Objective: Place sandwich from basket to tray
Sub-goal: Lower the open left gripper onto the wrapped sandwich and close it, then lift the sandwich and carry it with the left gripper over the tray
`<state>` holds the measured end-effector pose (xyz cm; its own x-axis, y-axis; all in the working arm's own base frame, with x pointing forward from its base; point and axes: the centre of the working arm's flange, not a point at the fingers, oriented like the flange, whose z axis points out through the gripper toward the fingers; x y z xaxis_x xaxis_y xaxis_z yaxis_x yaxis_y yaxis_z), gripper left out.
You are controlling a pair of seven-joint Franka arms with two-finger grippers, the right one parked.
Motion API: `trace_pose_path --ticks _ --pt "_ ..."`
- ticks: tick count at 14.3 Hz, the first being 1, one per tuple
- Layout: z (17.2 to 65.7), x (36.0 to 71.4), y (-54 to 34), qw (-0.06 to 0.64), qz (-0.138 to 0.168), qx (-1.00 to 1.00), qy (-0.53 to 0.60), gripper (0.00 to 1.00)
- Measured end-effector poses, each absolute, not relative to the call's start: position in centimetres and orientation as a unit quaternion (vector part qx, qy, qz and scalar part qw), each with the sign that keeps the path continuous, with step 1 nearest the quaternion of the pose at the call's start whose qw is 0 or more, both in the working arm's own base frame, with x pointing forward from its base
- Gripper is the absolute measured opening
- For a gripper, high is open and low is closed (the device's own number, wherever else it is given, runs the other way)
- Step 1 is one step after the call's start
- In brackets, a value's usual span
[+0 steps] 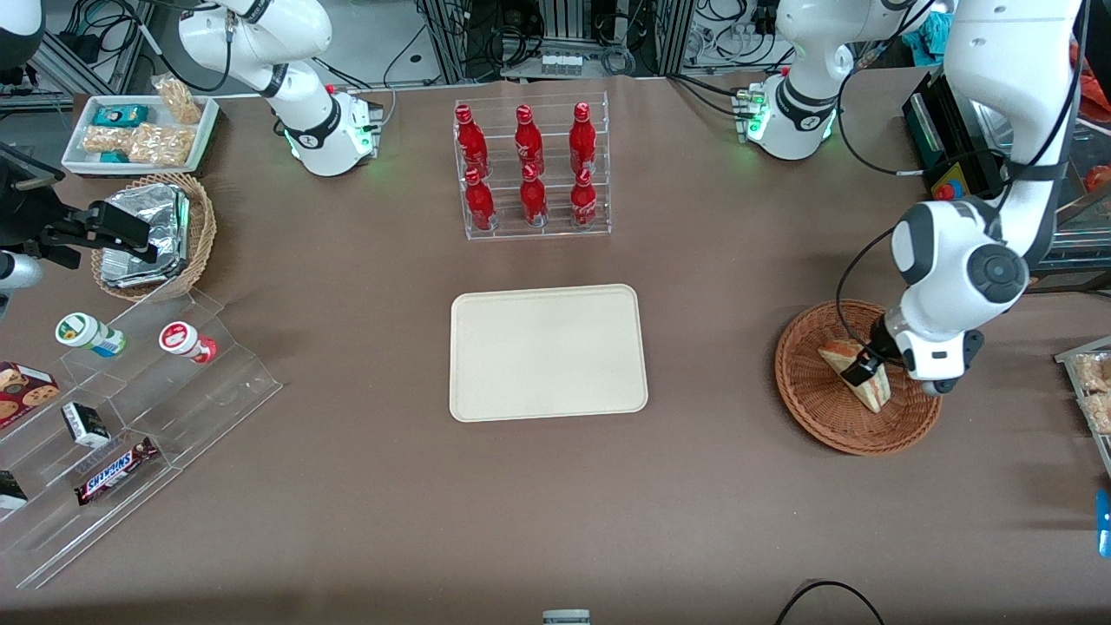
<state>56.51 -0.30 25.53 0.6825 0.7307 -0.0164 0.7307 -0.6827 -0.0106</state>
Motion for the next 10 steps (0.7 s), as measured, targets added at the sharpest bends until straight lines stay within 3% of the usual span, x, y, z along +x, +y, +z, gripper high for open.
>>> trace_pose_path --ticks 2,7,10 --pt "24.7 56.3 -0.4 0.005 0.017 -0.920 -0.393 0.89" --pt "26.9 56.0 -0.2 0.016 0.039 -0.939 -0.341 0.38" --pt "30.4 56.2 -0.8 0.028 0.052 -0.945 -0.323 0.27"
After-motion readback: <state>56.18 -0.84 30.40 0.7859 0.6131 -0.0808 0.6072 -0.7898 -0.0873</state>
